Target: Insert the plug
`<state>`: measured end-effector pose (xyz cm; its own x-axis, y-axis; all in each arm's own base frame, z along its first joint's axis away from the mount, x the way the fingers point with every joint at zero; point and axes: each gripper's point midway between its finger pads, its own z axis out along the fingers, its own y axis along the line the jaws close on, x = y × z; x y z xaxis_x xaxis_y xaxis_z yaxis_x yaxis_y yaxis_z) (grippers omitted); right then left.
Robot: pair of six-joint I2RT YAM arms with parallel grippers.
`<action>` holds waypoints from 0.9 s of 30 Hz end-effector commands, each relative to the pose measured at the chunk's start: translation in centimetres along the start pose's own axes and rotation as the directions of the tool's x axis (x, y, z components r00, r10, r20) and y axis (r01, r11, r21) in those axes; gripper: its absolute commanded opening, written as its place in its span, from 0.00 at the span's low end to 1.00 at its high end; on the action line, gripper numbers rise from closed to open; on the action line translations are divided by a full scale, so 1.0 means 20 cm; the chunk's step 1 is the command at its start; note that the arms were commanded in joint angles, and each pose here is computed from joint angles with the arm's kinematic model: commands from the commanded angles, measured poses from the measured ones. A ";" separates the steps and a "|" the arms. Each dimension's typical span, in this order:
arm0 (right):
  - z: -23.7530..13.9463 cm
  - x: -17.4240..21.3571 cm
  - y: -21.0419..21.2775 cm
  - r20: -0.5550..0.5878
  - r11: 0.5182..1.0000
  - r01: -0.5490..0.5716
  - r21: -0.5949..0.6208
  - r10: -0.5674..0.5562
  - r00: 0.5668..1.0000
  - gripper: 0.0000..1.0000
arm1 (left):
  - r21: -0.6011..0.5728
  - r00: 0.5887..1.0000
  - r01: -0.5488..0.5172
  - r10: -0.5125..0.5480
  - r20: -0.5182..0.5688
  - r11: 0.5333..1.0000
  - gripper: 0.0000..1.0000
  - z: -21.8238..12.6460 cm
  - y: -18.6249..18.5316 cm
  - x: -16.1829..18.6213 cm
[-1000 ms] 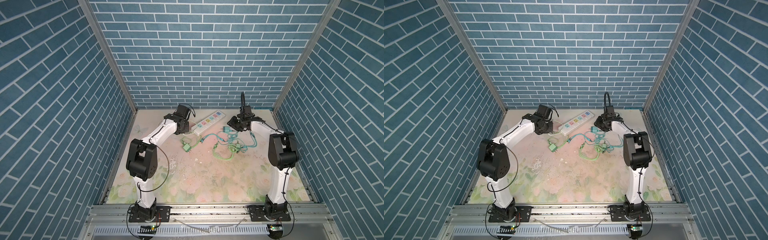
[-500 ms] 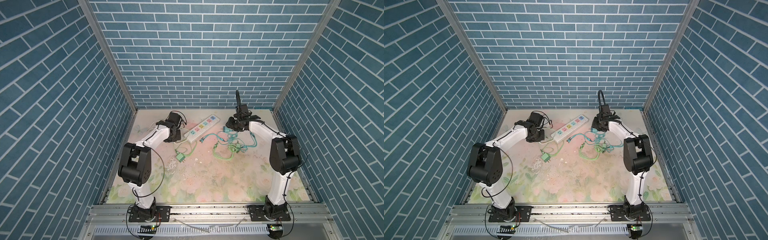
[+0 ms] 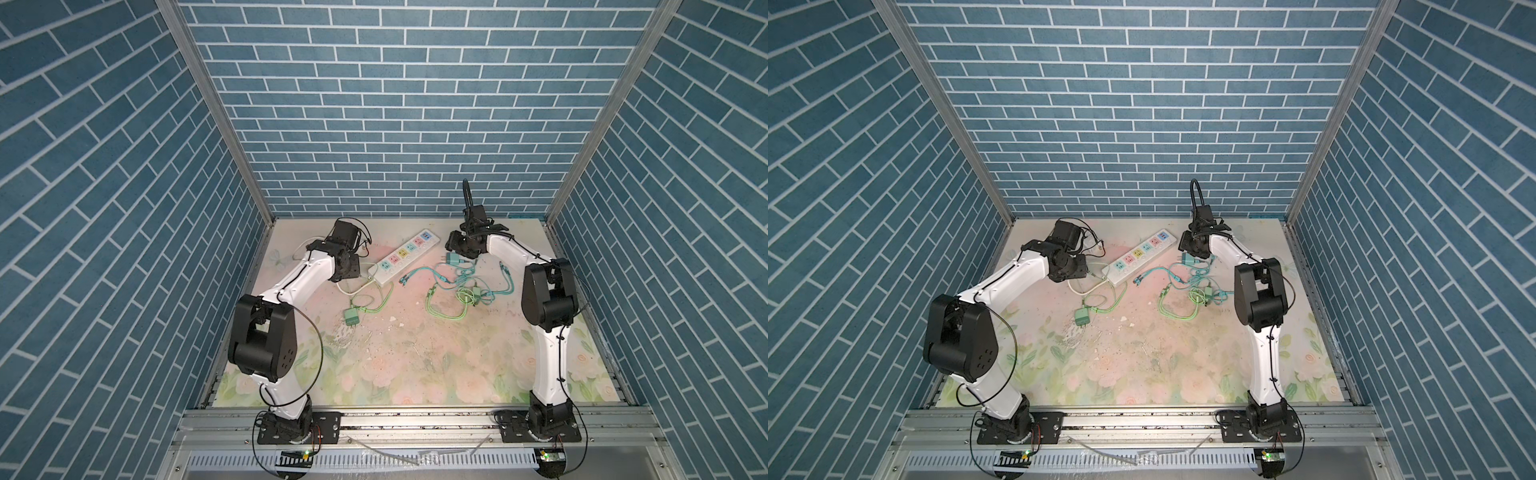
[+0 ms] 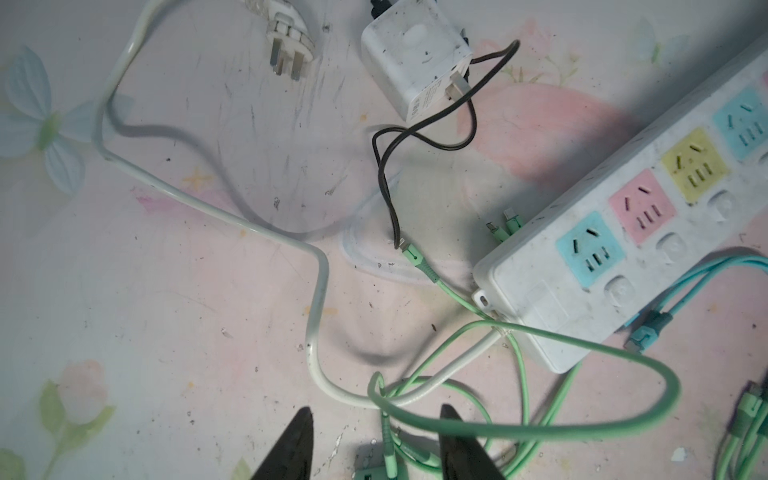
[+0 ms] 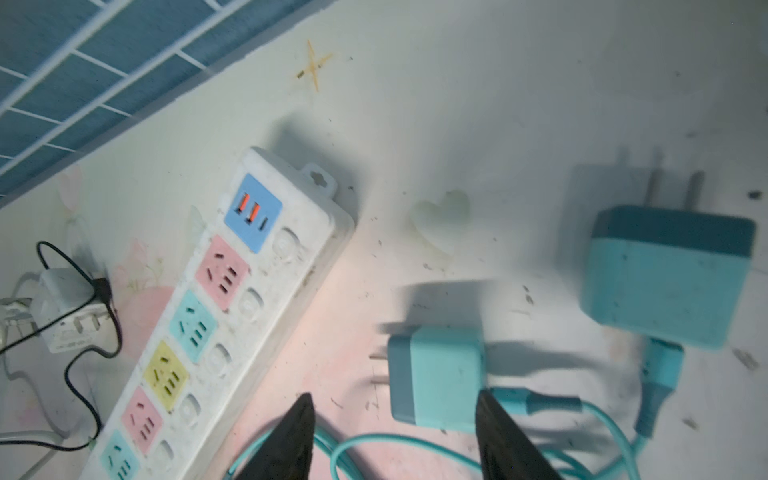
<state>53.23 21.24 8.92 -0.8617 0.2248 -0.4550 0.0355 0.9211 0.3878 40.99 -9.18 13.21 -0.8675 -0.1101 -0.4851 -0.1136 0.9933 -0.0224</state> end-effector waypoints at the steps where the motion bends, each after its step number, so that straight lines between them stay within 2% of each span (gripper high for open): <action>1: 0.04 -0.02 0.05 -0.017 1.000 0.016 -0.027 -0.016 1.000 0.63 | 0.010 0.999 -0.009 0.009 0.048 1.000 0.53 -0.08 0.00 -0.04; 7: 0.06 -0.06 0.09 -0.006 0.998 0.012 -0.054 -0.012 1.000 0.64 | 0.061 0.987 -0.097 0.089 0.131 0.993 0.57 -0.22 -0.10 -0.05; 9: 0.05 -0.07 0.10 -0.005 0.998 0.012 -0.061 -0.013 1.000 0.64 | 0.093 0.974 -0.166 0.149 0.170 0.982 0.60 -0.29 -0.19 -0.05; 13: 0.01 -0.08 0.12 -0.006 0.997 0.008 -0.078 -0.008 1.000 0.65 | 0.115 0.921 -0.348 0.316 0.227 0.931 0.65 -0.36 -0.42 -0.06; 19: -0.08 -0.06 0.08 0.002 0.997 -0.001 -0.080 0.001 1.000 0.66 | 0.188 0.864 -0.494 0.456 0.215 0.849 0.70 -0.25 -0.69 -0.08; 21: -0.18 -0.08 0.09 0.030 0.996 0.003 -0.092 -0.001 1.000 0.66 | 0.215 0.847 -0.529 0.494 0.197 0.821 0.70 -0.20 -0.76 -0.09; 27: -0.32 -0.05 -0.02 0.057 0.996 -0.020 -0.089 0.025 0.998 0.67 | 0.306 0.792 -0.600 0.604 0.092 0.739 0.71 0.02 -0.93 -0.07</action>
<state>51.47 19.90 12.48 -0.8522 0.2493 -0.4600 0.0150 0.8905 0.4547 45.38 -26.74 15.80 -0.7054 0.4311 -0.5627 0.4998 0.8654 0.0364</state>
